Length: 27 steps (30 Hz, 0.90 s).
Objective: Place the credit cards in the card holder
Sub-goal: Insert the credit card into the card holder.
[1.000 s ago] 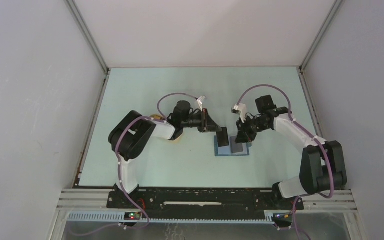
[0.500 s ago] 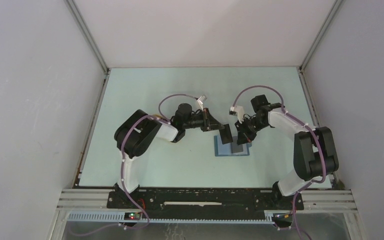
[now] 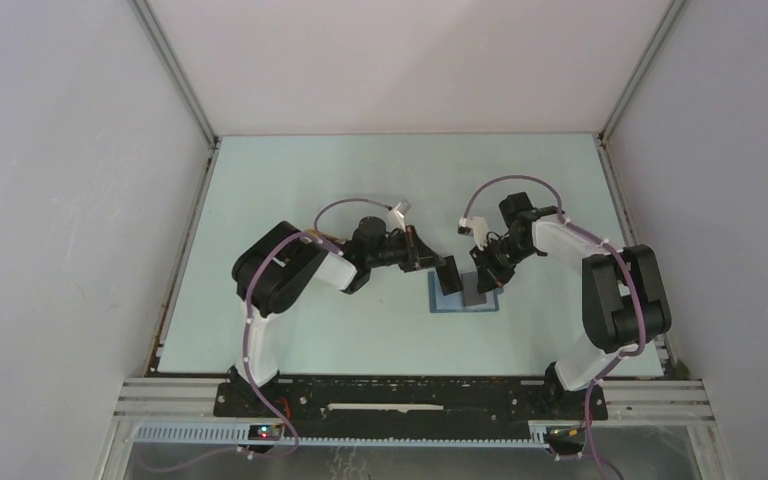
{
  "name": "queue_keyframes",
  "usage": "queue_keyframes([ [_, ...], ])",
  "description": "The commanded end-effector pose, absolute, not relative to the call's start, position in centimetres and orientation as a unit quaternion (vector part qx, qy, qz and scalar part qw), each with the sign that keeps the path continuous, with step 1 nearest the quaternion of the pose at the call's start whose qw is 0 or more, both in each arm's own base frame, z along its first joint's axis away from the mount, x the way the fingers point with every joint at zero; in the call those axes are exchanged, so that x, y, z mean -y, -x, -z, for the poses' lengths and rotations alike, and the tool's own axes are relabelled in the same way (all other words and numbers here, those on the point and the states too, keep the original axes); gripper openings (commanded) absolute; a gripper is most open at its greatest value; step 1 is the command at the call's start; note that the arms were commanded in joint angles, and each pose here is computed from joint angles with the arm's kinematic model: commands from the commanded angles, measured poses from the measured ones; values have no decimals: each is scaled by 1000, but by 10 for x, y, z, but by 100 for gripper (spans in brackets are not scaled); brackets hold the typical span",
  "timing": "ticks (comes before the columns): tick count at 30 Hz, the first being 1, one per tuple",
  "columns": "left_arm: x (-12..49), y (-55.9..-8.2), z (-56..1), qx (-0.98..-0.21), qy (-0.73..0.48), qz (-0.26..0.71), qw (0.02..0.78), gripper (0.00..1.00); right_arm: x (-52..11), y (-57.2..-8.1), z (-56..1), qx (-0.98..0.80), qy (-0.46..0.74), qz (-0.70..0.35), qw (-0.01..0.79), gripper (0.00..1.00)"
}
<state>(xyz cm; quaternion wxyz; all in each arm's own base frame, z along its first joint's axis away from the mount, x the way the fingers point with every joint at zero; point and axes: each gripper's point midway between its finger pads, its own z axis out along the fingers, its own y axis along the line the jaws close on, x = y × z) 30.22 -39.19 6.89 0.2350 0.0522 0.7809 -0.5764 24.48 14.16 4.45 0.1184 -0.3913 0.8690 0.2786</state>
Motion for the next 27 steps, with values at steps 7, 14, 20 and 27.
queue_keyframes([
  [7,394,-300,-66,-782,-56,571,243,0,-136,-254,-42,-879,385,-259,110,6],
  [14,392,-298,-60,-787,-46,567,237,0,-135,-254,-41,-881,383,-256,107,6],
  [20,395,-294,-53,-793,-45,564,224,0,-135,-254,-41,-882,382,-255,107,6],
  [27,394,-293,-43,-807,-39,547,220,0,-136,-254,-42,-881,383,-257,108,6],
])
